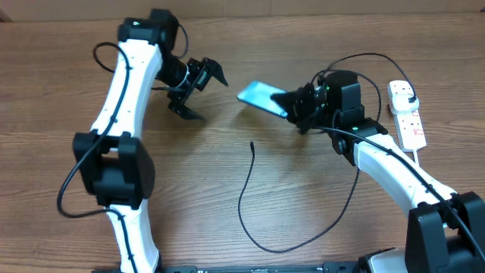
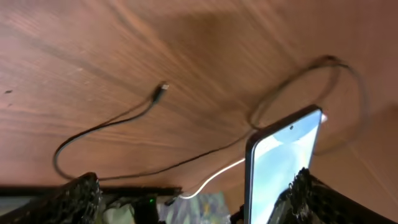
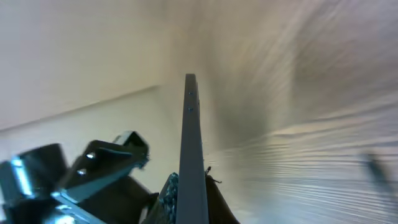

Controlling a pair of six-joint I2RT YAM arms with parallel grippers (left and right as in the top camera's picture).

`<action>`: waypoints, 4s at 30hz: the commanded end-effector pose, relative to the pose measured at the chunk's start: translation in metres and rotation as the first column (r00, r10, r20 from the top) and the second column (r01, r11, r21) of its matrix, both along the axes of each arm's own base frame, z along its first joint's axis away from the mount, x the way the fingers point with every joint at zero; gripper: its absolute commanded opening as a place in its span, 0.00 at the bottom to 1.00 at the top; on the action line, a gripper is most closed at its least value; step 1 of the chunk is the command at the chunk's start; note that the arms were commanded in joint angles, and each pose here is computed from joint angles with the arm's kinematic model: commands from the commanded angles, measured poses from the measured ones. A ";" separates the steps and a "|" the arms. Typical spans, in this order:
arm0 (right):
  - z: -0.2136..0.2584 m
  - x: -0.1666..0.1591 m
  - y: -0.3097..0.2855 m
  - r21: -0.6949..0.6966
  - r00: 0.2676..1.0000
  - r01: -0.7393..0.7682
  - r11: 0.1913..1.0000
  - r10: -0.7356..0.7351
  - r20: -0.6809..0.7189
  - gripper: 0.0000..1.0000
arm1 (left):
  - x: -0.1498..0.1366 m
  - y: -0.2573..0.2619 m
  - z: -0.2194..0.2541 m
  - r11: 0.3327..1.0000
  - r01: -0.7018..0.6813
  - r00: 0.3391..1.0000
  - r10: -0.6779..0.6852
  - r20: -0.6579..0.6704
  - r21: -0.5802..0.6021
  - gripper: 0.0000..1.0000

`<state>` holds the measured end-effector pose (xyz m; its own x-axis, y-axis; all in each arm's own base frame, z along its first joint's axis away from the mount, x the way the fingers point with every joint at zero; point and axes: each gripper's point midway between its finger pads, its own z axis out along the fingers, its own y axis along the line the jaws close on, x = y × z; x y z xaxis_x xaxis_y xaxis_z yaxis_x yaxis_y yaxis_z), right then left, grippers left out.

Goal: Plug charger to phone and switch on socket

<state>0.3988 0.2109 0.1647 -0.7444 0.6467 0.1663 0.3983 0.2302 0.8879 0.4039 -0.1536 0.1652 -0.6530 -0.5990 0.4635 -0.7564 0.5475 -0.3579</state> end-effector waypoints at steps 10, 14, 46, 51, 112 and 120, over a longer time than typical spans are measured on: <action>0.069 0.005 0.022 0.415 0.984 0.076 0.907 -0.001 -0.180 0.04 | 0.015 0.008 0.114 0.990 -0.137 0.913 0.119 0.390 0.017 1.00; 0.078 0.007 0.023 0.456 0.983 0.089 0.886 -0.003 -0.186 0.04 | 0.020 -0.001 0.112 0.986 -0.149 0.895 0.102 0.434 0.076 1.00; 0.064 0.031 -0.010 0.331 0.986 0.169 0.928 -0.153 -0.073 0.04 | 0.035 -0.054 0.054 0.987 0.039 0.861 0.047 0.507 -0.158 1.00; 0.064 0.032 -0.011 0.330 0.984 0.175 0.928 -0.160 -0.073 0.04 | 0.040 -0.066 0.069 0.990 -0.044 0.833 0.111 0.542 -0.136 1.00; 0.077 -0.002 0.028 0.503 0.953 0.114 0.857 0.048 -0.298 0.04 | 0.025 -0.084 0.048 0.967 -0.244 0.880 0.255 0.400 -0.079 0.44; 0.077 -0.002 0.028 0.502 0.953 0.114 0.857 0.049 -0.298 0.04 | 0.025 -0.084 0.048 0.967 -0.243 0.880 0.255 0.401 -0.081 0.19</action>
